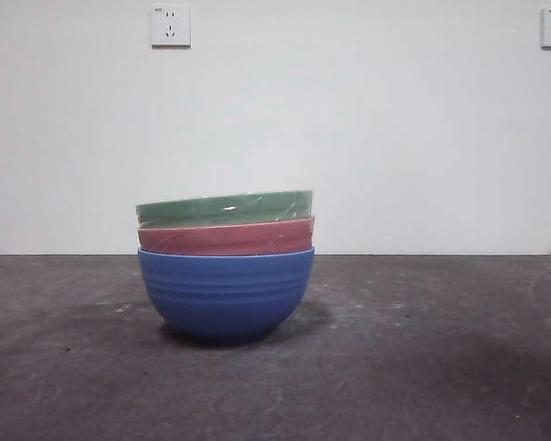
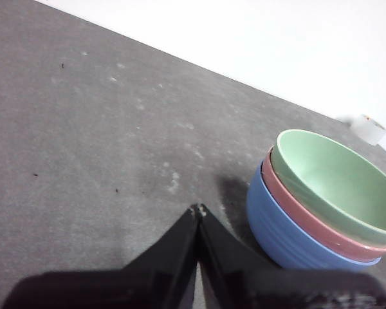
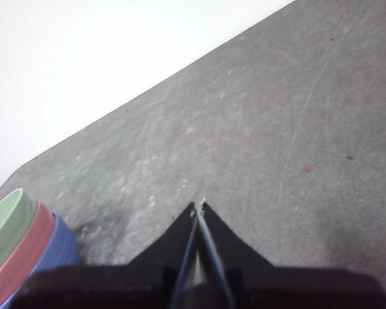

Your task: Pick up the green bowl on the top,put the green bowl on the left,pick up the red bowl in the middle,put the red bowl on the right

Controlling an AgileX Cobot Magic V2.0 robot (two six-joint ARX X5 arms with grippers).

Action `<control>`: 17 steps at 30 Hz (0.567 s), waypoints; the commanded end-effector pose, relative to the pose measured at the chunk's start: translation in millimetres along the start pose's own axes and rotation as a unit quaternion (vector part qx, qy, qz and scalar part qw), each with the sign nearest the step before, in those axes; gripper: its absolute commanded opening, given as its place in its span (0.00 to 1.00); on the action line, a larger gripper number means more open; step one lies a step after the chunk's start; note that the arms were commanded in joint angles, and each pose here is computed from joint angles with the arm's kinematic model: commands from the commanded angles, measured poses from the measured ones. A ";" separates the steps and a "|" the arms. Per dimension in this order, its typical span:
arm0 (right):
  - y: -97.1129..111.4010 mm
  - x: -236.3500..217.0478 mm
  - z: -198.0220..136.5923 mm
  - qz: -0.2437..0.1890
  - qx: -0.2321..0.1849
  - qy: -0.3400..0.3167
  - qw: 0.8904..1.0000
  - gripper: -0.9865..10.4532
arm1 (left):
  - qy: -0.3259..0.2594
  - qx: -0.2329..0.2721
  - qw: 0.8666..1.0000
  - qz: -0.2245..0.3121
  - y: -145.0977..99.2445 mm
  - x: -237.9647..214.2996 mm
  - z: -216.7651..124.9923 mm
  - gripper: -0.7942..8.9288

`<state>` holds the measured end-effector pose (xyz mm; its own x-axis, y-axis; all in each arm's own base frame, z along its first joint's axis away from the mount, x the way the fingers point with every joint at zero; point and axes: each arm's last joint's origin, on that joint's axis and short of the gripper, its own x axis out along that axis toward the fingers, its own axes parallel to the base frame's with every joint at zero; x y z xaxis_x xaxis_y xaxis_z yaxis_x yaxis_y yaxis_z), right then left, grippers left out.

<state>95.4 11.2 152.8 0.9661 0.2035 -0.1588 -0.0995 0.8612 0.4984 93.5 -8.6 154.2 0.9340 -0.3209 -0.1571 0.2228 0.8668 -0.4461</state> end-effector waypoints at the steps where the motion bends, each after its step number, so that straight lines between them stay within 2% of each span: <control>1: 2.7 -1.0 4.3 0.003 0.011 0.001 1.000 0.08 | 0.002 -0.008 1.000 -0.003 -0.2 0.0 0.3 0.08; 9: 22.7 -5.5 38.9 -0.007 0.007 0.019 1.000 0.08 | 0.007 -0.008 1.000 0.001 -15.4 -5.5 30.2 0.08; 14: 40.3 -4.7 70.7 -0.013 -0.034 0.034 0.999 0.08 | 0.014 -0.005 1.000 0.003 -26.8 -3.7 58.0 0.08; 17: 52.8 -1.1 92.1 -0.001 -0.066 0.049 0.997 0.08 | 0.029 0.024 0.999 -0.011 -34.9 0.8 77.8 0.08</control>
<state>108.9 13.1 249.2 0.9388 0.2302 -0.2561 -0.1009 0.8950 0.4344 106.1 -9.3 233.3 0.9156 -0.3487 -0.2002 0.2304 0.8631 -0.4494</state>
